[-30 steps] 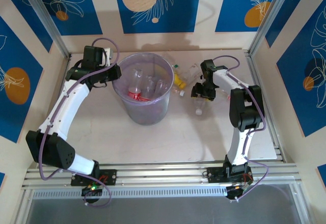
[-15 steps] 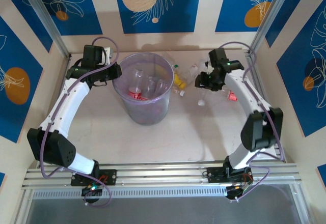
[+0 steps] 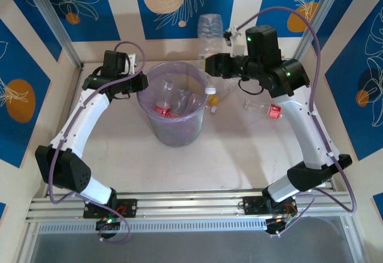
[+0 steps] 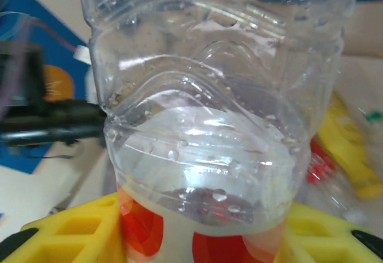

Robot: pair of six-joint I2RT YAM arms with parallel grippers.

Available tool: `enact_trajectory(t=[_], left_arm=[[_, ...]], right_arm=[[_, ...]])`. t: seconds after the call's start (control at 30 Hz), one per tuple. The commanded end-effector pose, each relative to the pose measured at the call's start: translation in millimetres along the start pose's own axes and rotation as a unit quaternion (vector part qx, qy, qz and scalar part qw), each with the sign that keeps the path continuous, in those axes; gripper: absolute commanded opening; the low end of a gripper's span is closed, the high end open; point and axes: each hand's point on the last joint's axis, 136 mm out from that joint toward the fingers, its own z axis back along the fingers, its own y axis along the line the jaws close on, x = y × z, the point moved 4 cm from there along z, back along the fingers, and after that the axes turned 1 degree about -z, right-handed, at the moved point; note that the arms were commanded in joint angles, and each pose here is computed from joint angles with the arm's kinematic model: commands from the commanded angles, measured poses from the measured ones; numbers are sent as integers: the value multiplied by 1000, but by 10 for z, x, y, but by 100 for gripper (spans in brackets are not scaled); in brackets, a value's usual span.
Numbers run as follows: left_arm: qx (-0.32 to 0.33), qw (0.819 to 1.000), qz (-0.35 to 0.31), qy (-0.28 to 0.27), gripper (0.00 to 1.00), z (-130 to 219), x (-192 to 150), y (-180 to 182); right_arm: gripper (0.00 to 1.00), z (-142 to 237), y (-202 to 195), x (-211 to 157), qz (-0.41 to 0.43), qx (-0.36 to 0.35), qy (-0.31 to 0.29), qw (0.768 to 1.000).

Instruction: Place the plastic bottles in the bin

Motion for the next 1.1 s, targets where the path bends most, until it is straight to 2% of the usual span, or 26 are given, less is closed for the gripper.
enact_trajectory(t=[0.0, 0.13, 0.3, 0.73, 0.93, 1.07], left_arm=[[-24, 999, -11, 44, 3, -147, -174, -139], [-25, 999, -11, 41, 3, -142, -163, -153], [-23, 999, -10, 36, 3, -129, -145, -152], [-17, 999, -12, 30, 3, -166, -109, -141], [-17, 999, -10, 31, 3, -179, -112, -140], [-15, 999, -10, 32, 3, -180, -117, -134]], right_arm=[[47, -442, 230, -118, 7, 61, 62, 996], [47, -873, 333, -285, 9, 85, 118, 989], [47, -1183, 303, -506, -10, 97, 163, 982], [49, -1441, -15, -1266, -95, 95, 233, 963], [66, -1469, -87, -1392, -101, 88, 250, 959], [72, -1459, -110, -1384, -98, 83, 250, 960]])
